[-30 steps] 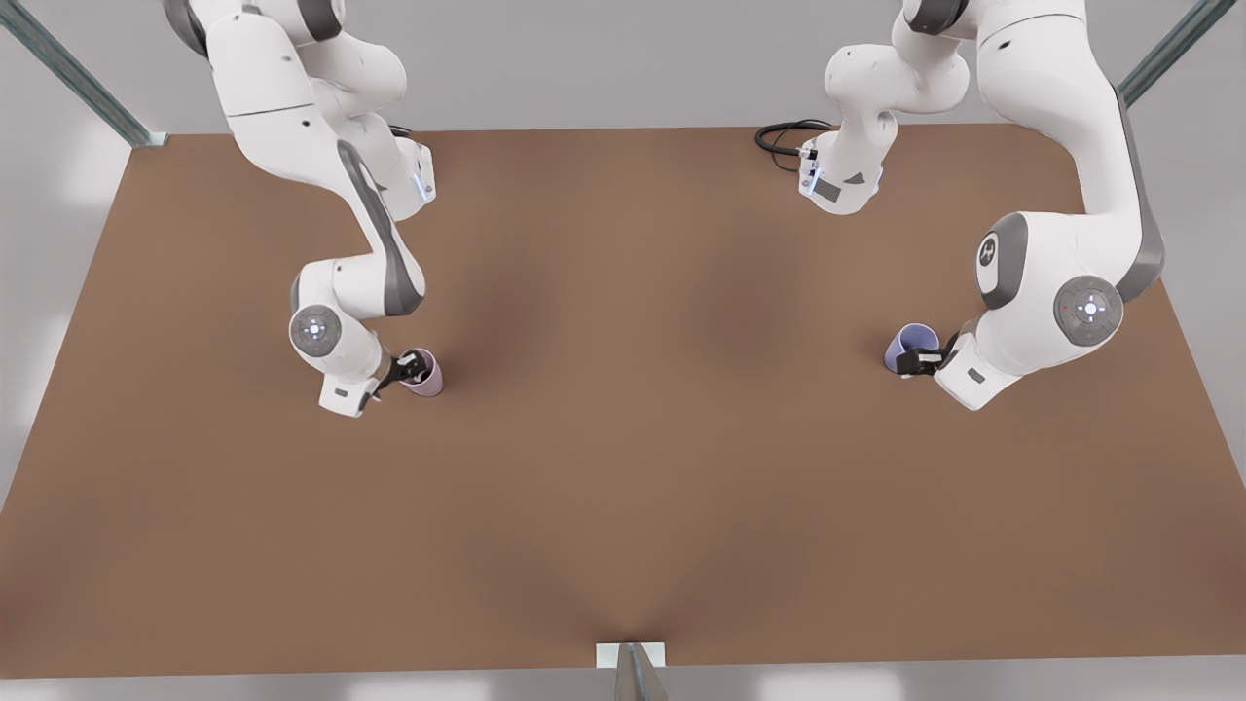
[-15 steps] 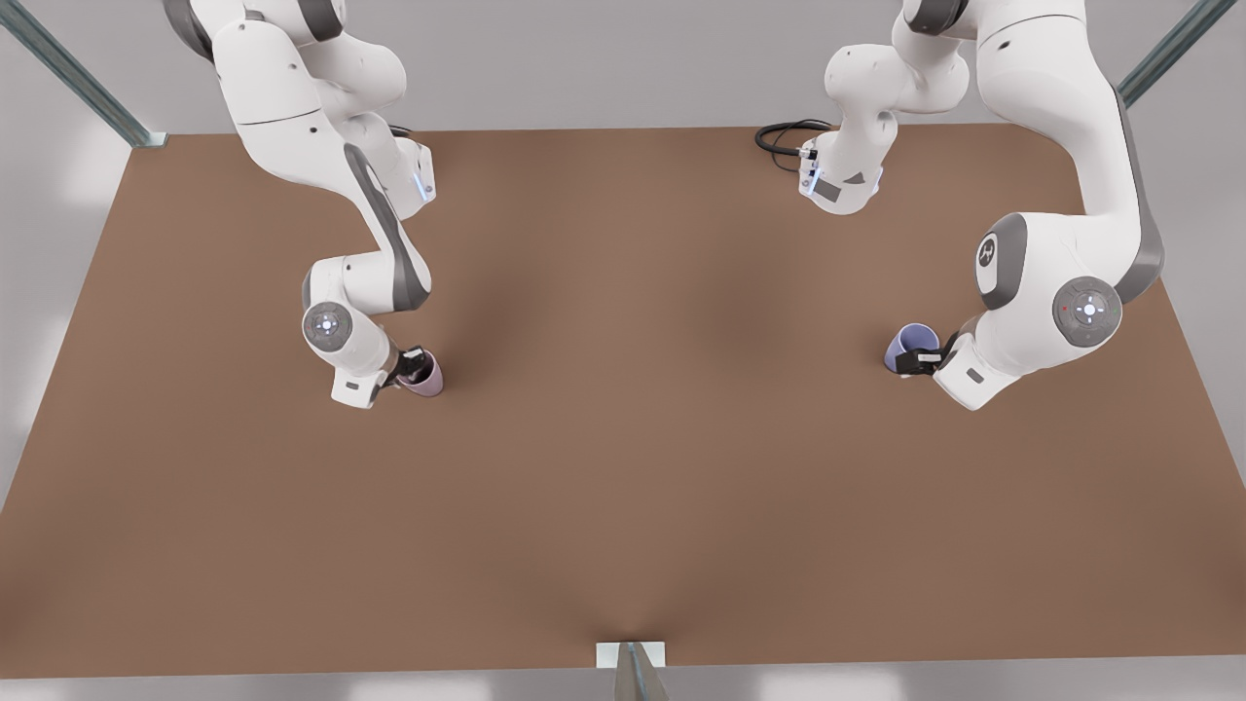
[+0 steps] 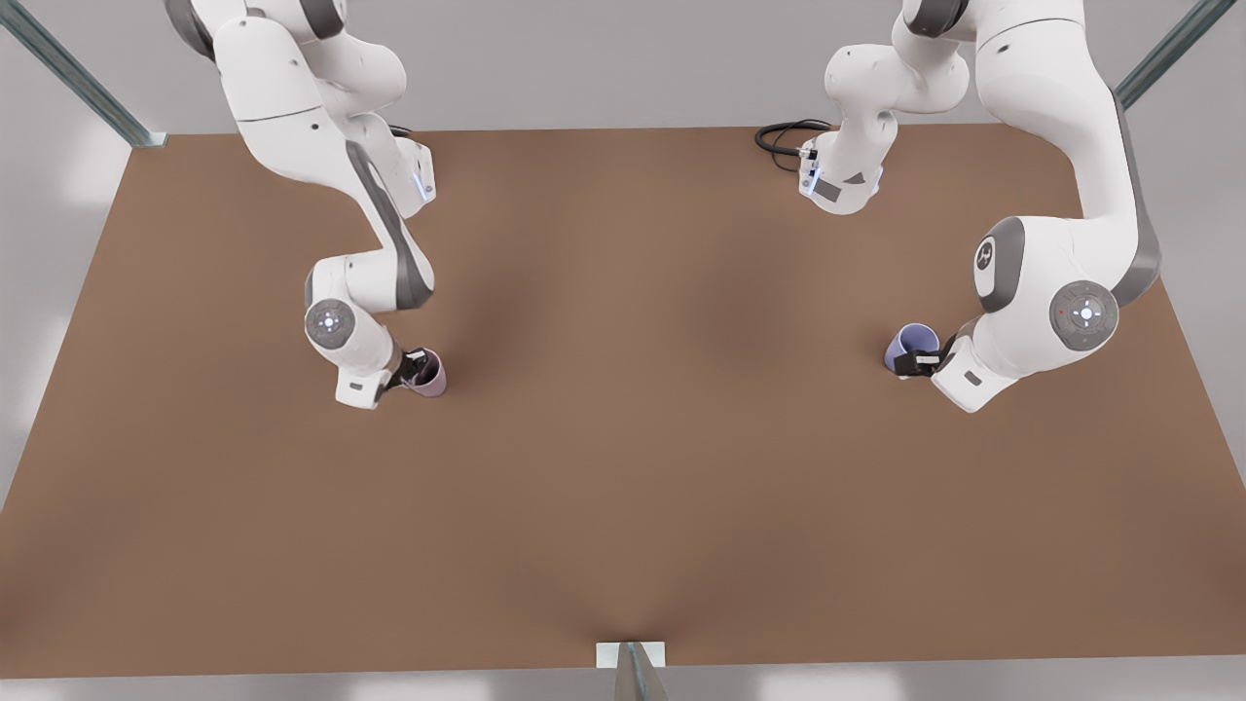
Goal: Stack the cups, with the pink cup at the bottom and the purple cup at the top
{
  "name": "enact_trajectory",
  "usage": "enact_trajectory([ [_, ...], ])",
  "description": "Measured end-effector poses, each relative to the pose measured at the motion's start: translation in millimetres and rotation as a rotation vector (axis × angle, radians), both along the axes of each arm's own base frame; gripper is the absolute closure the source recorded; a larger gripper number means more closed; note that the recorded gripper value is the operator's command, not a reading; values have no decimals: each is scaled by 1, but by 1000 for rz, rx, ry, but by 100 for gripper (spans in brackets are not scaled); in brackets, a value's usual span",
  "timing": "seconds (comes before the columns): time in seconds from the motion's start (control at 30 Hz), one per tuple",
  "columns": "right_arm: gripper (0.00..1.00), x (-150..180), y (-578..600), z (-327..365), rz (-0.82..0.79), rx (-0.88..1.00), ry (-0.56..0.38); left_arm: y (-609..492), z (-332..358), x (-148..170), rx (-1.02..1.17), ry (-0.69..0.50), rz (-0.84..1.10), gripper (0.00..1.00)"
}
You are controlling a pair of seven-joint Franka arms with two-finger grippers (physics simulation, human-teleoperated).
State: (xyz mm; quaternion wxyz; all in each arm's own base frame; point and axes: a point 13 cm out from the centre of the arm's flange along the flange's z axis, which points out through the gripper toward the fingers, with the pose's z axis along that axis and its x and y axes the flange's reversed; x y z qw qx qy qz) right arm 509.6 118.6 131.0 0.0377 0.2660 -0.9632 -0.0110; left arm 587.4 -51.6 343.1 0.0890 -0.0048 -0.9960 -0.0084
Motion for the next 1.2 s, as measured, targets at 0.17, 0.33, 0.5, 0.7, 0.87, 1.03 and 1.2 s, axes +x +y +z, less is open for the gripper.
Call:
enact_trajectory([
  [0.17,79,25,150,94,122,105,-107,1,-1,0,0,0,1,0],
  [0.33,79,29,387,125,190,235,-136,1,-3,1,1,2,1,0],
  [0.5,79,9,519,63,103,246,-108,2,-11,2,2,12,5,0],
  [0.7,79,-1,519,11,-100,158,-62,17,-72,-43,5,87,22,0],
  [0.87,79,-4,516,-4,-244,129,-40,41,-122,-84,-7,77,39,0],
  [1.03,66,-4,514,-13,-357,112,-30,43,-166,-118,-17,45,20,0],
  [1.2,55,-4,513,-18,-445,103,-26,48,-187,-118,-15,-2,10,0],
])
